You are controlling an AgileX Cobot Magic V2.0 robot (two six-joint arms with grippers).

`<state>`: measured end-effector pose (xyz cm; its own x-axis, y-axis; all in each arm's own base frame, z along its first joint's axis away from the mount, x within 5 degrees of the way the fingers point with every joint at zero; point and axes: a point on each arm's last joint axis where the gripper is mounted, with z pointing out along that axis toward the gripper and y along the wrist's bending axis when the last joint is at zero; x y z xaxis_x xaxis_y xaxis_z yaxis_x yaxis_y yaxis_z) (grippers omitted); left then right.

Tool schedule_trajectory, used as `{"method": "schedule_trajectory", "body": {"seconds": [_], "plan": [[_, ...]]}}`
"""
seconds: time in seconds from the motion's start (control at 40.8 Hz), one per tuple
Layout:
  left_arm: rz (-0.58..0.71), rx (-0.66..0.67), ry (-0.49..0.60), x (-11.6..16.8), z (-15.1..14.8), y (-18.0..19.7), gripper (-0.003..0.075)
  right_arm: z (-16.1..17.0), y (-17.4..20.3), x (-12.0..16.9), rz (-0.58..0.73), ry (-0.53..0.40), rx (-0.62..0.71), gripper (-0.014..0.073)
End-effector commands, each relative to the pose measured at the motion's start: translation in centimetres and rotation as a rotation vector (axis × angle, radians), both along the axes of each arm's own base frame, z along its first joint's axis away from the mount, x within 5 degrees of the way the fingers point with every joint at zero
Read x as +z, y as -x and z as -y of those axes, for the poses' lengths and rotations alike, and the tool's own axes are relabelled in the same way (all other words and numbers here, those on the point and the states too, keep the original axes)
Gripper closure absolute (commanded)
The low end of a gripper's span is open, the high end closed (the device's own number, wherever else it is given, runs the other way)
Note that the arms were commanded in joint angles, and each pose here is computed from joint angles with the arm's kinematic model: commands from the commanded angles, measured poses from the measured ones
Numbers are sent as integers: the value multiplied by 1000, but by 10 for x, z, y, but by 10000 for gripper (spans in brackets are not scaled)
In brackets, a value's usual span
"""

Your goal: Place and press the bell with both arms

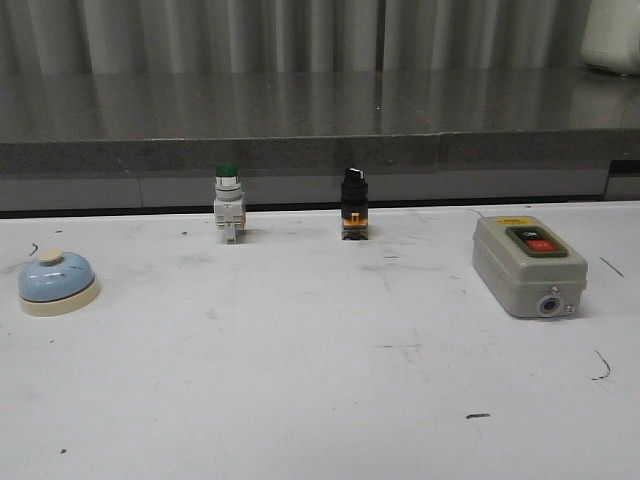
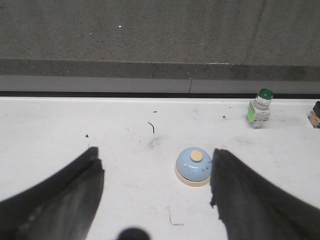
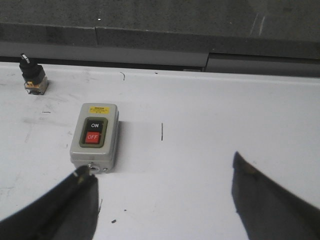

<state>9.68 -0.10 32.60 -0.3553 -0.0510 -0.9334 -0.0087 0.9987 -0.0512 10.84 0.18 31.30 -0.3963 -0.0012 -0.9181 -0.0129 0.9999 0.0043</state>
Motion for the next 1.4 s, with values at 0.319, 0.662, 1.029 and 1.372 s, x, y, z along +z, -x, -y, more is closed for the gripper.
{"method": "schedule_trajectory", "body": {"seconds": [0.319,0.662,1.029,1.372], "plan": [[61,-17,7,18,2,-8,195,1,-3,14,85,11,-7,-38],[-181,-169,-36,16,26,-60,195,1,-3,14,85,11,-7,-38],[-444,-182,-62,-23,44,-144,131,1,-3,14,85,11,-7,-38],[-625,-180,-66,-72,58,-217,132,1,-3,14,85,11,-7,-38]]}}
